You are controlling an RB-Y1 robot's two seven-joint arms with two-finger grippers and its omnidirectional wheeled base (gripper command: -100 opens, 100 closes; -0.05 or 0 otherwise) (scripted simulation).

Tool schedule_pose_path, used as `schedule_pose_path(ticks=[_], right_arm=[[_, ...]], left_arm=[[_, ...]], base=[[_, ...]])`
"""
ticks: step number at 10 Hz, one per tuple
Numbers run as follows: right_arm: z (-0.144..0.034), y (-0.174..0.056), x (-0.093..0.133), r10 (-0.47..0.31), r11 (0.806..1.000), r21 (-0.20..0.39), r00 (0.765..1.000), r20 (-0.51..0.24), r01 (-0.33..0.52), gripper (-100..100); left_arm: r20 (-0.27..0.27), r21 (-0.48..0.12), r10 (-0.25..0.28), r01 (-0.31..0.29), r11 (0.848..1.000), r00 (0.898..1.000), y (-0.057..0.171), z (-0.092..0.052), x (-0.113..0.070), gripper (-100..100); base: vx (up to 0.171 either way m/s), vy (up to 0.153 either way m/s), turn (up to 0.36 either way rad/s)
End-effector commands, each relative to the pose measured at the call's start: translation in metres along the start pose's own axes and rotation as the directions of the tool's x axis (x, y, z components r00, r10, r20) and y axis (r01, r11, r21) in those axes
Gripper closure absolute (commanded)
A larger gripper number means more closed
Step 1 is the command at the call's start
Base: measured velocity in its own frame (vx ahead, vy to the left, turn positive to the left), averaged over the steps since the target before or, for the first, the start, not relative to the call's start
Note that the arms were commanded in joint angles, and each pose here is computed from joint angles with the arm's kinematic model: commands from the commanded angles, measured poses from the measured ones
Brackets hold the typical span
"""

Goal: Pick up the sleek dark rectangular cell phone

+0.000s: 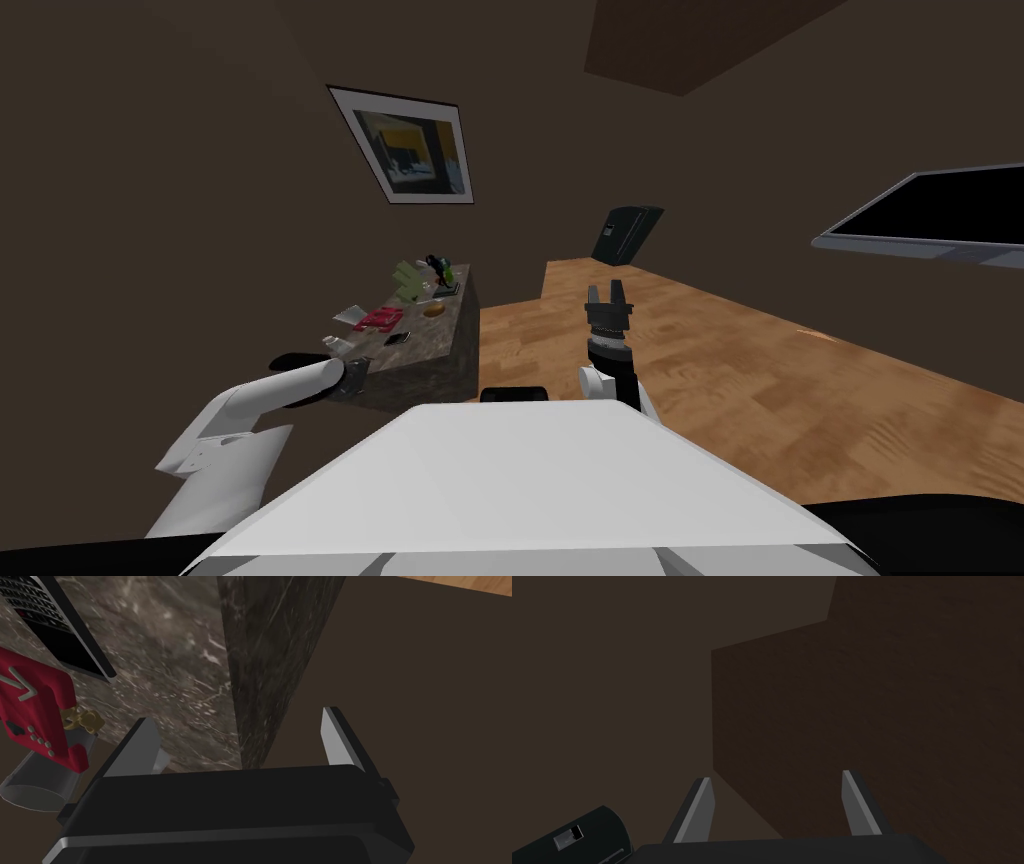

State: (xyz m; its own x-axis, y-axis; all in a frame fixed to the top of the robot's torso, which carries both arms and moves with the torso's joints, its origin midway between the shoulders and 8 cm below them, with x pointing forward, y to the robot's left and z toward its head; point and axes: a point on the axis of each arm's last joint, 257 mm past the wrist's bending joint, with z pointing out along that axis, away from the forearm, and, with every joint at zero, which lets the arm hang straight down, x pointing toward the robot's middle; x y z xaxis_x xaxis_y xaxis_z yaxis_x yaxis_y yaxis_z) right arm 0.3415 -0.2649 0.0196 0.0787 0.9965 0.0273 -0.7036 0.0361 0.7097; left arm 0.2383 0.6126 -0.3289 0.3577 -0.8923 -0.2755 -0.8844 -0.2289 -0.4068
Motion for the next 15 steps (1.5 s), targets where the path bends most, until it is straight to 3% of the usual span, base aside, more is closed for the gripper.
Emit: schedule_pose_path(ticks=[1, 2, 8, 15], right_arm=[[0.000, 0.000, 0.000, 0.000, 1.000, 0.000, 1.000, 0.000, 0.000, 0], [0.000, 0.000, 0.000, 0.000, 1.000, 0.000, 1.000, 0.000, 0.000, 0], [0.000, 0.000, 0.000, 0.000, 1.000, 0.000, 1.000, 0.000, 0.000, 0], [0.000, 0.000, 0.000, 0.000, 1.000, 0.000, 1.000, 0.000, 0.000, 0]], left_arm=[[-0.004, -0.052, 0.000, 0.000, 0.999, 1.000, 0.013, 0.000, -0.004, -100], [0.001, -0.075, -0.001, 0.001, 0.997, 1.000, 0.016, -0.002, -0.014, -100], [-0.012, -0.225, -0.003, 0.001, 0.974, 1.000, 0.048, -0.011, -0.034, -100], [-0.067, -0.413, -0.010, -0.018, 0.910, 0.998, 0.100, -0.022, -0.052, -100]], base=[[0.123, -0.031, -0.002], [0.142, -0.023, -0.005], [0.162, -0.003, -0.005], [0.216, 0.046, -0.001]])
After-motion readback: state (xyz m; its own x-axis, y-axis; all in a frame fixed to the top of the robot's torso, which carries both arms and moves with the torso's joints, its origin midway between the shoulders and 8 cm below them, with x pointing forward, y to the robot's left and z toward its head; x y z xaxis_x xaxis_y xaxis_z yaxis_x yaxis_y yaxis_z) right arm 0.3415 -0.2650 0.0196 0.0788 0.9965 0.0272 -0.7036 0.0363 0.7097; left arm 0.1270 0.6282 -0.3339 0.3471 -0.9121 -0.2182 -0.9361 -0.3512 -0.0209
